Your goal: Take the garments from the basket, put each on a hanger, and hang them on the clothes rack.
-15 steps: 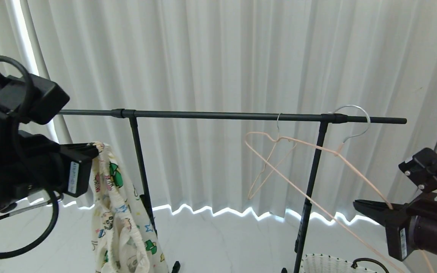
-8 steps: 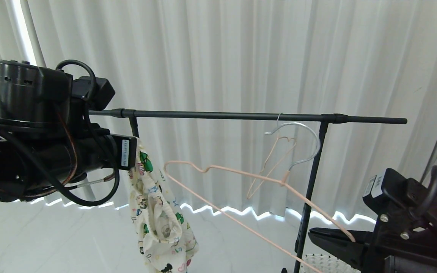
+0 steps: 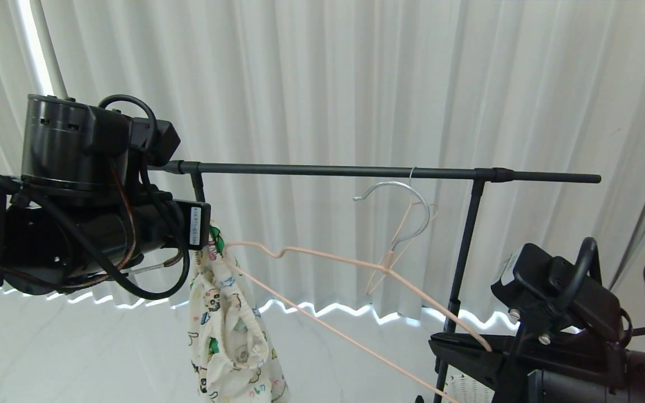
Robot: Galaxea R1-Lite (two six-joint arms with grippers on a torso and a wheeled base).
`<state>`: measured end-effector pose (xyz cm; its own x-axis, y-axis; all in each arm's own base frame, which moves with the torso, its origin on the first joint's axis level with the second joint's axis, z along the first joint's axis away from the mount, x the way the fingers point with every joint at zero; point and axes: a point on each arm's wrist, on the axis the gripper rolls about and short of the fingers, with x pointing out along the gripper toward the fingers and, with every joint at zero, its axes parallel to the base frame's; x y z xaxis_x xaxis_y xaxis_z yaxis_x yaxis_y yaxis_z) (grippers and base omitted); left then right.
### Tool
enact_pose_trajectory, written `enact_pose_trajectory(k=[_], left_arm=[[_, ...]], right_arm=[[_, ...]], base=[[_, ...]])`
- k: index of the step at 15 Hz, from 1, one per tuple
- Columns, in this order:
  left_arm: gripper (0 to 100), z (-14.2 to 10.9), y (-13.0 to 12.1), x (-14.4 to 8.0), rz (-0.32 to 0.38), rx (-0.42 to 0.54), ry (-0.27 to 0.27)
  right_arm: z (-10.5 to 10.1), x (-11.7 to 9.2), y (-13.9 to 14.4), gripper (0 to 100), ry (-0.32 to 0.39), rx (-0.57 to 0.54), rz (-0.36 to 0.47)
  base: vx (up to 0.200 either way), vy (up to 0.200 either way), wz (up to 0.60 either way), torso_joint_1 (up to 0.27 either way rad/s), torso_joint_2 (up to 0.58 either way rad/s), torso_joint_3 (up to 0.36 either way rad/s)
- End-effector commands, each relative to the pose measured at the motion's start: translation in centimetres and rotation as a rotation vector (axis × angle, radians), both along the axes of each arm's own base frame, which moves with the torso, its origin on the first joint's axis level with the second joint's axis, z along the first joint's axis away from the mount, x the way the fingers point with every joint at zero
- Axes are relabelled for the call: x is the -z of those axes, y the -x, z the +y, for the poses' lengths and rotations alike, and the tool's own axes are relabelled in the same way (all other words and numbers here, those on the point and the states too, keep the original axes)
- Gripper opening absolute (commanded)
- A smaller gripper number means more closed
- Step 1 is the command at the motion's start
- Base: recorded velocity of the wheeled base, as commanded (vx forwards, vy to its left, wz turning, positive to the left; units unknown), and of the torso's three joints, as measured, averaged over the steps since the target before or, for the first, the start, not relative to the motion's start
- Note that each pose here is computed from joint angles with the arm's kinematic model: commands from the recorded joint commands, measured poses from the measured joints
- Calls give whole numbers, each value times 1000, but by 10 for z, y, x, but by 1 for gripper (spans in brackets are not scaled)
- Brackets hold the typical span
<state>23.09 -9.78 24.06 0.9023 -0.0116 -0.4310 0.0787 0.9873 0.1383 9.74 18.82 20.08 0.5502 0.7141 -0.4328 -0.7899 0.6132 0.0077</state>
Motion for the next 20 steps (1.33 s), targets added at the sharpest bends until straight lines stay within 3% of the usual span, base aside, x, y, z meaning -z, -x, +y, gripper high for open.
enact_pose_trajectory(k=[1, 11, 16, 20], left_arm=[[0, -3, -3, 1, 5, -9, 17], [0, -6, -4, -1, -2, -16, 54], [0, -12, 3, -6, -19, 12, 72], [0, -26, 20, -18, -51, 60, 167]], right_arm=[[3, 0, -1, 0, 2, -4, 0], [37, 7, -21, 0, 43, 15, 23], [57, 21, -41, 0, -9, 98, 25], [70, 32, -48, 0, -24, 110, 30]], base=[[0, 0, 0, 0, 0, 0], [0, 0, 0, 0, 0, 0], [0, 0, 0, 0, 0, 0], [0, 0, 0, 0, 0, 0]])
